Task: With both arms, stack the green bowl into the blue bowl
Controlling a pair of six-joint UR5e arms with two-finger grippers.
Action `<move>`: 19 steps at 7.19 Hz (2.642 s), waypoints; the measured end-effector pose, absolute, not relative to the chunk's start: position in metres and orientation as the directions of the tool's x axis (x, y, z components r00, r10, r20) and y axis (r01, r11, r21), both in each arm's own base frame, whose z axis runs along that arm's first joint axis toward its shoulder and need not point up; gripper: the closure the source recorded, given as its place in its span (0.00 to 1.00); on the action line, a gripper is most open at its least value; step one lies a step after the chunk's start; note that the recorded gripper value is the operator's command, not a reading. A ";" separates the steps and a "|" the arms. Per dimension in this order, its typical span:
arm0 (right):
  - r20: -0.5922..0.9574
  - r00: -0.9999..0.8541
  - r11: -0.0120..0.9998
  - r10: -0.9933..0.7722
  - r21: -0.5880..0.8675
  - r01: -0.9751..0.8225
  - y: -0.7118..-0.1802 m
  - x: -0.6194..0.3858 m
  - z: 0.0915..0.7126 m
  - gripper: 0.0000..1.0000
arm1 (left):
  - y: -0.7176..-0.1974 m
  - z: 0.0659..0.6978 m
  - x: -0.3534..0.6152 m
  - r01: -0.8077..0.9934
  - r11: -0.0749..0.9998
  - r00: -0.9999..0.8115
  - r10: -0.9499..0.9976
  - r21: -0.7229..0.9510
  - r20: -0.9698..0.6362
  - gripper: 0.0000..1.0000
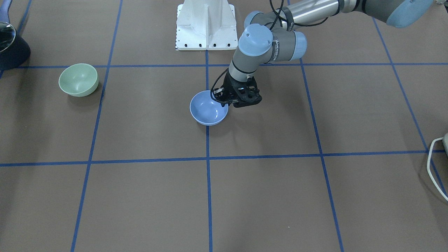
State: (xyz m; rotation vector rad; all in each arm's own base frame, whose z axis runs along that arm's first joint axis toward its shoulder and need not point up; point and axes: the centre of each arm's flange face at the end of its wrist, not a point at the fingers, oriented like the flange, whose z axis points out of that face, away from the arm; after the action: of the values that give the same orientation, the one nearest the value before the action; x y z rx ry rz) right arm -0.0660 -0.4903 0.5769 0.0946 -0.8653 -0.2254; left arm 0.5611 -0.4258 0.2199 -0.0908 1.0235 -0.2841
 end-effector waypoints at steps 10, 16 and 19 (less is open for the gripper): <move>0.776 0.448 0.891 -0.444 0.435 0.128 -0.459 -0.149 0.515 0.00 | -0.574 0.285 0.263 0.040 0.997 0.550 0.033 0.066 -0.834 0.03; 0.722 0.482 0.868 -0.496 0.424 0.259 -0.388 -0.246 0.516 0.09 | -0.572 0.323 0.244 0.021 0.997 0.570 0.050 0.076 -0.820 0.03; 0.696 0.474 0.842 -0.539 0.452 0.295 -0.361 -0.231 0.532 0.20 | -0.571 0.324 0.245 0.027 0.997 0.568 0.043 0.071 -0.822 0.03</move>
State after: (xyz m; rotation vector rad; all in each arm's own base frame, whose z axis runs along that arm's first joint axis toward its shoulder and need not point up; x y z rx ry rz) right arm -0.2314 -0.3612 0.5317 0.2861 -0.9486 -0.5190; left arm 0.2449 -0.5706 0.3237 0.0791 0.9673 0.0095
